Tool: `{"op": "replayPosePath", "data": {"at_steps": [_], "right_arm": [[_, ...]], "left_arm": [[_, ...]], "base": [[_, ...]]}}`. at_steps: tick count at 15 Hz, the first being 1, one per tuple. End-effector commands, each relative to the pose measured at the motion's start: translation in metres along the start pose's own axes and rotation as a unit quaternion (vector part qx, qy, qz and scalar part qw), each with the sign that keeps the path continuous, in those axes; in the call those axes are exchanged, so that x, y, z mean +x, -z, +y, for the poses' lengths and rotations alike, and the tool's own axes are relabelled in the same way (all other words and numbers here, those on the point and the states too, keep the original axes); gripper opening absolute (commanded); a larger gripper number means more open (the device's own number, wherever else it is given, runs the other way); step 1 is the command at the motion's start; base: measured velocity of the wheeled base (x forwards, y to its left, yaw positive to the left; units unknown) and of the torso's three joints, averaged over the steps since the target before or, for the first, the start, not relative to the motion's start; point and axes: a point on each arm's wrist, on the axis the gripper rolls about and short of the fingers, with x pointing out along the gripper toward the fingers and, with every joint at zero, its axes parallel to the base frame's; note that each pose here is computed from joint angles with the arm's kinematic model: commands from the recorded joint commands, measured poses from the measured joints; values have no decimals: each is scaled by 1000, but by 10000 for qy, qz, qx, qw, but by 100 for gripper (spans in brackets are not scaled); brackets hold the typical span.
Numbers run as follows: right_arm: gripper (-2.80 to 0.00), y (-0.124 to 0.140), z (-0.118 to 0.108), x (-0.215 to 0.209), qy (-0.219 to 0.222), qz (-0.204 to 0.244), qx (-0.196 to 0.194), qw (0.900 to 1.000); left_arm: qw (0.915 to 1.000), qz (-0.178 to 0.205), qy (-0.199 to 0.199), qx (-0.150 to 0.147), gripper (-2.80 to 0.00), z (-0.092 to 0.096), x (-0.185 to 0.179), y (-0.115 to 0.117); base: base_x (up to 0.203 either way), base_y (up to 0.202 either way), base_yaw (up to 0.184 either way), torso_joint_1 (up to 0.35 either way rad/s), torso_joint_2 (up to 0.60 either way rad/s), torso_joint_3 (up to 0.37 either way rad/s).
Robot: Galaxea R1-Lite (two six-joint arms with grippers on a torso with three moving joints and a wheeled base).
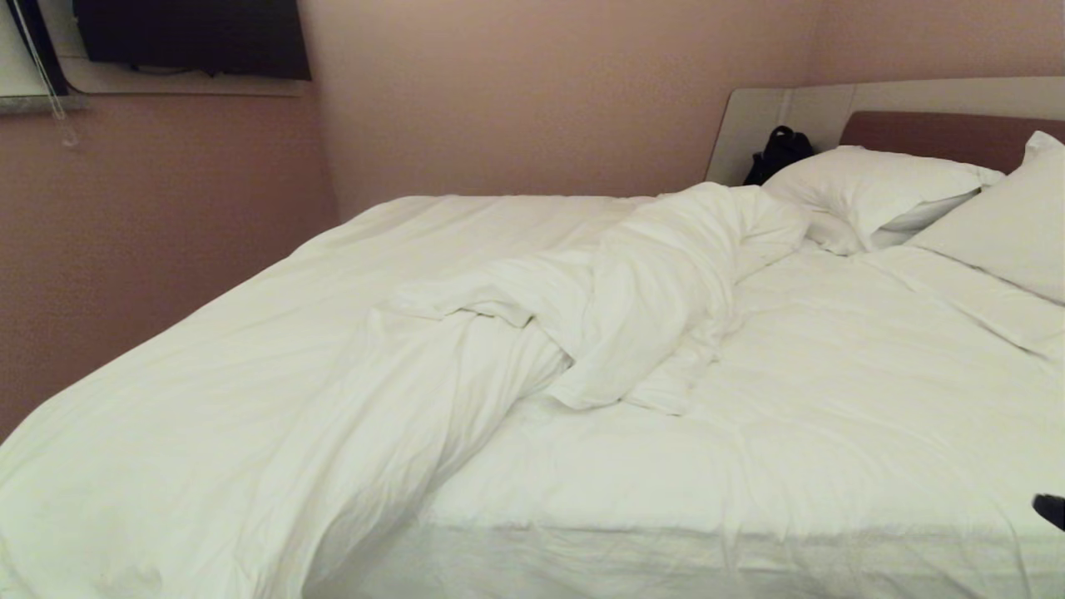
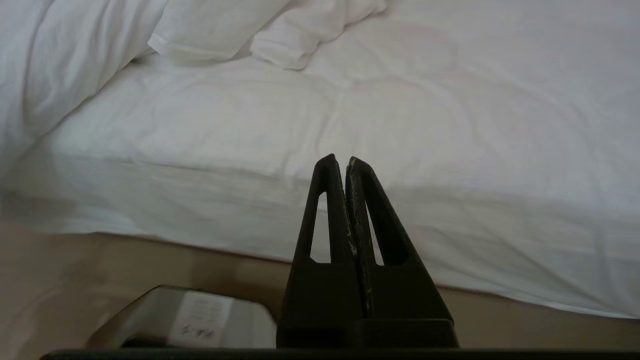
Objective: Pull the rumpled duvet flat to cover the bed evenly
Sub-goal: Hold the folded corner of the quilt
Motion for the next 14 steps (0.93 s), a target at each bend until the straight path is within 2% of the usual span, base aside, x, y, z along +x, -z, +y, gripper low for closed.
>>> {"op": "replayPosePath", "data": {"at_steps": [1, 4, 7, 10, 14], "right_arm": [[-280, -40, -15, 82, -296, 154, 277, 9991], [-280, -80, -32, 189, -348, 393, 704, 9961], [-280, -104, -35, 284, -341, 492, 892, 9942], [-280, -110, -22, 338, -406, 832, 1109, 9895], [-280, -105, -4, 379, -462, 1466, 1604, 9750]], "left_arm": [[10000, -3, 1, 2, -280, 0, 0, 0], [10000, -3, 1, 2, -280, 0, 0, 0], [10000, -3, 1, 2, -280, 0, 0, 0], [10000, -3, 1, 2, -280, 0, 0, 0], [10000, -3, 1, 2, -280, 0, 0, 0]], "base": [[0, 0, 0, 0, 0, 0], [0, 0, 0, 0, 0, 0], [0, 0, 0, 0, 0, 0], [0, 0, 0, 0, 0, 0], [0, 0, 0, 0, 0, 0]]}}
